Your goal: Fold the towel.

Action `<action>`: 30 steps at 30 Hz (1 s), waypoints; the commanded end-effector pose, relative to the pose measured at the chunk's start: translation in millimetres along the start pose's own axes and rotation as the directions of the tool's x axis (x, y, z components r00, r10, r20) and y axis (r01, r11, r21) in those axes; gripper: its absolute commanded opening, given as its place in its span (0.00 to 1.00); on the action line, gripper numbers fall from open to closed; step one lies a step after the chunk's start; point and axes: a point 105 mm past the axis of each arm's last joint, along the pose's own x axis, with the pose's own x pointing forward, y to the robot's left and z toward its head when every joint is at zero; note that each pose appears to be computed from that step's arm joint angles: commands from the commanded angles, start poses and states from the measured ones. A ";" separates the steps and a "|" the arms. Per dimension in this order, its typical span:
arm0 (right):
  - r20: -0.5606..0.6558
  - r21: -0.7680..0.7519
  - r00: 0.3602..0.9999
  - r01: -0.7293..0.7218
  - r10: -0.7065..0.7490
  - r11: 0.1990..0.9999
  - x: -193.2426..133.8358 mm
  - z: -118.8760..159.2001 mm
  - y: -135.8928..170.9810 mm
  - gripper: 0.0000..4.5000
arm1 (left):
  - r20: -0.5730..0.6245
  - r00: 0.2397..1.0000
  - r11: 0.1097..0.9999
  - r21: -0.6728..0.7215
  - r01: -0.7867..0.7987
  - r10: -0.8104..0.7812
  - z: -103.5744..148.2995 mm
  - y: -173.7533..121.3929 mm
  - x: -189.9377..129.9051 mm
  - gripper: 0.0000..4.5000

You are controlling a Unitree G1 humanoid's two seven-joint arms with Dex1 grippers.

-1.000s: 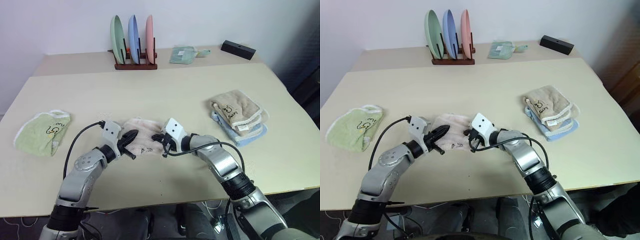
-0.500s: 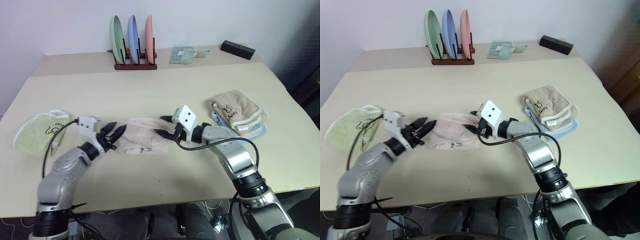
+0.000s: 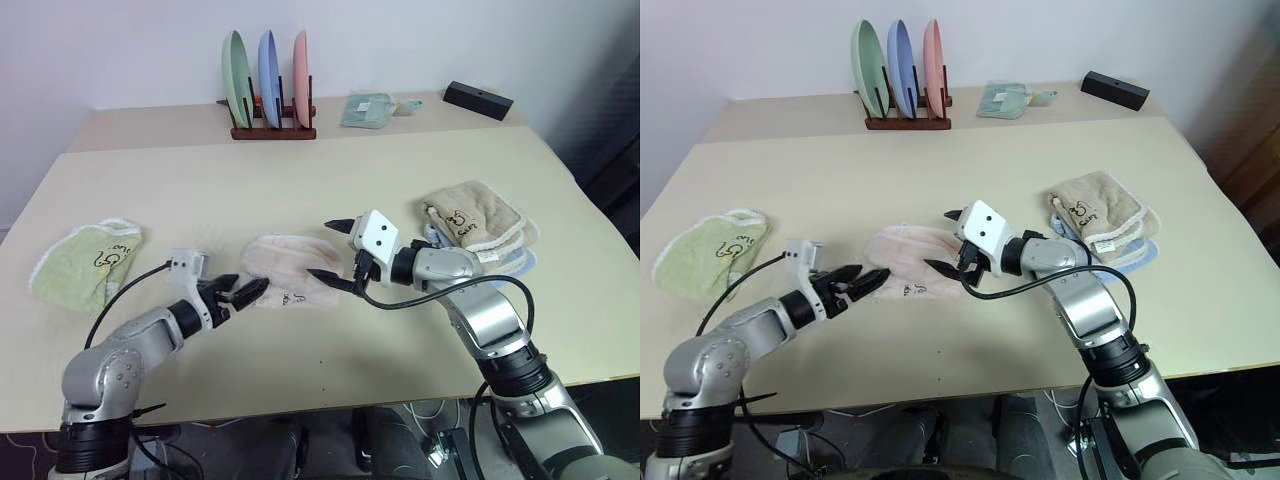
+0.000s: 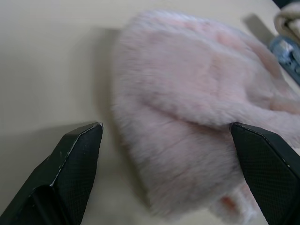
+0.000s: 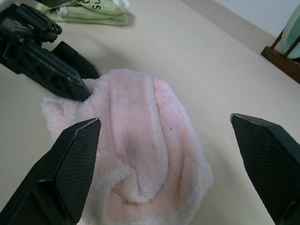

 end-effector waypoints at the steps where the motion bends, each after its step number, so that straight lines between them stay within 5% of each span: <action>1: 0.042 -0.064 0.999 -0.010 0.012 0.998 -0.4 14.3 7.2 1.00 | -0.017 0.998 0.998 -0.019 0.064 -0.064 -8.0 -16.0 14.3 0.87; 9: 0.026 -0.074 1.000 -0.004 0.006 0.997 -3.4 11.4 11.7 1.00 | 0.040 0.995 0.994 -0.065 0.092 -0.089 -4.1 -23.7 20.7 0.03; 14: 0.025 -0.090 1.000 0.016 -0.013 0.996 -4.7 12.5 6.3 1.00 | 0.116 0.991 0.997 -0.035 0.072 -0.068 7.3 -22.3 14.8 0.02; 19: 0.040 -0.112 0.997 0.064 -0.060 0.992 -5.9 18.6 -7.7 1.00 | 0.367 0.922 0.992 -0.058 -0.112 0.125 58.5 12.3 -9.1 0.02; 23: 0.042 -0.120 0.996 0.079 -0.075 0.990 -7.3 20.1 -13.5 1.00 | 0.537 0.784 0.947 -0.102 -0.306 0.311 102.7 50.3 -48.7 0.02; 26: 0.042 -0.122 0.997 0.070 -0.065 0.990 -6.9 19.1 -12.5 1.00 | 0.660 0.587 0.860 -0.187 -0.475 0.468 140.9 87.0 -102.8 0.02; 30: 0.044 -0.125 0.998 0.057 -0.052 0.991 -5.7 18.2 -10.4 1.00 | 0.697 0.459 0.792 -0.264 -0.550 0.551 152.6 105.0 -134.6 0.02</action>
